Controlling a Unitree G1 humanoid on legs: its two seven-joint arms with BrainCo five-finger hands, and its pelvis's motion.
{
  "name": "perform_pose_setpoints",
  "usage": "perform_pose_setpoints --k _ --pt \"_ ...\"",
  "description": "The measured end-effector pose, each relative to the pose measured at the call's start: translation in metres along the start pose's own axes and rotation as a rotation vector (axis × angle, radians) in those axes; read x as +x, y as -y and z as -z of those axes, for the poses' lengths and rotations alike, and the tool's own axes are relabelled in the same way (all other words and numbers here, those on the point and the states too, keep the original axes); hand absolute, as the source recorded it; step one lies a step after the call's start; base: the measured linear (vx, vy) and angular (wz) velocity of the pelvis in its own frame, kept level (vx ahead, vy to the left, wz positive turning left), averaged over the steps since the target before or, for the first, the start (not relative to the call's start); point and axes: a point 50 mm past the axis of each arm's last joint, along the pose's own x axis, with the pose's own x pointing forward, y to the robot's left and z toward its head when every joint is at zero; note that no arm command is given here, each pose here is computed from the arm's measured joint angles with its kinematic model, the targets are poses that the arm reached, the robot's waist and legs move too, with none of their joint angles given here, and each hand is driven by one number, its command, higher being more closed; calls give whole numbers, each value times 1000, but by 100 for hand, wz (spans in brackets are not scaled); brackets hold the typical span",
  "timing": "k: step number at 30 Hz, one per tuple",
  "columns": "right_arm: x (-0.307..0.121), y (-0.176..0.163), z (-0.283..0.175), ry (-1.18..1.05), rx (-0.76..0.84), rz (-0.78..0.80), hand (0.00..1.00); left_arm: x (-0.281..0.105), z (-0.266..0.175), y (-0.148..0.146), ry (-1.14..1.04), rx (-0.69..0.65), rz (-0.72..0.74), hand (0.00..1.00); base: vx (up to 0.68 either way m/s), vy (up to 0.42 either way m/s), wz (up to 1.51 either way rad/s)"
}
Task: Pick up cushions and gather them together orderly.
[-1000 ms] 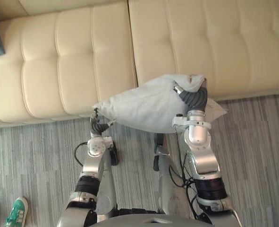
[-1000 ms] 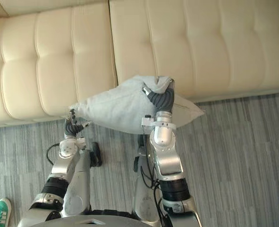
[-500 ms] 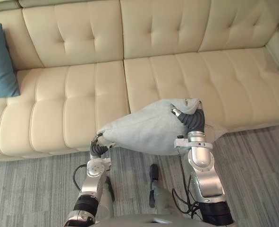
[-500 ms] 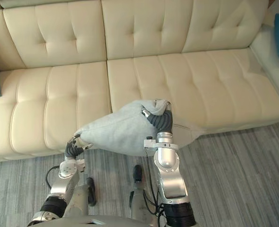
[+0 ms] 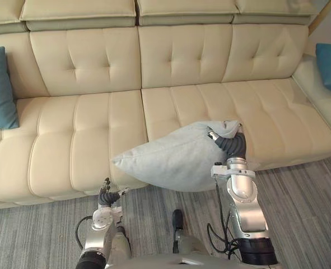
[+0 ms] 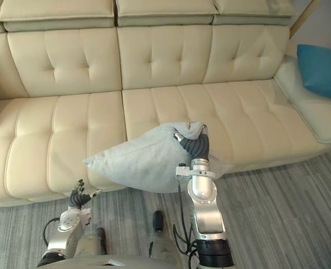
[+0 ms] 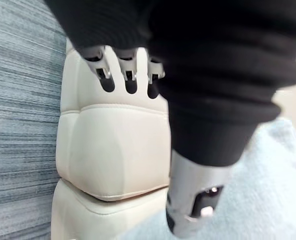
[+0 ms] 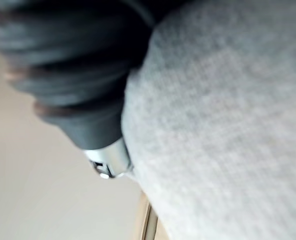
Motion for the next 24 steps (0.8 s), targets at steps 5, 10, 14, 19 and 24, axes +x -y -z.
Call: perform_pose_setpoints --k 5,10,14,19,24 --pt "0 0 0 0 0 -3 100 0 -1 3 3 12 12 0 -8 -1 0" --pt "0 0 0 0 0 -4 100 2 -20 12 85 10 46 0 -3 0 -1" --pt "0 -2 -1 3 2 -11 100 0 -45 24 194 -4 95 0 -4 -3 -9" --pt "0 -4 -2 12 11 -20 100 -3 -68 36 290 -23 134 100 -24 -3 -4" --pt "-1 -9 -4 28 35 -29 100 -6 -78 41 328 -49 156 100 -58 0 -2"
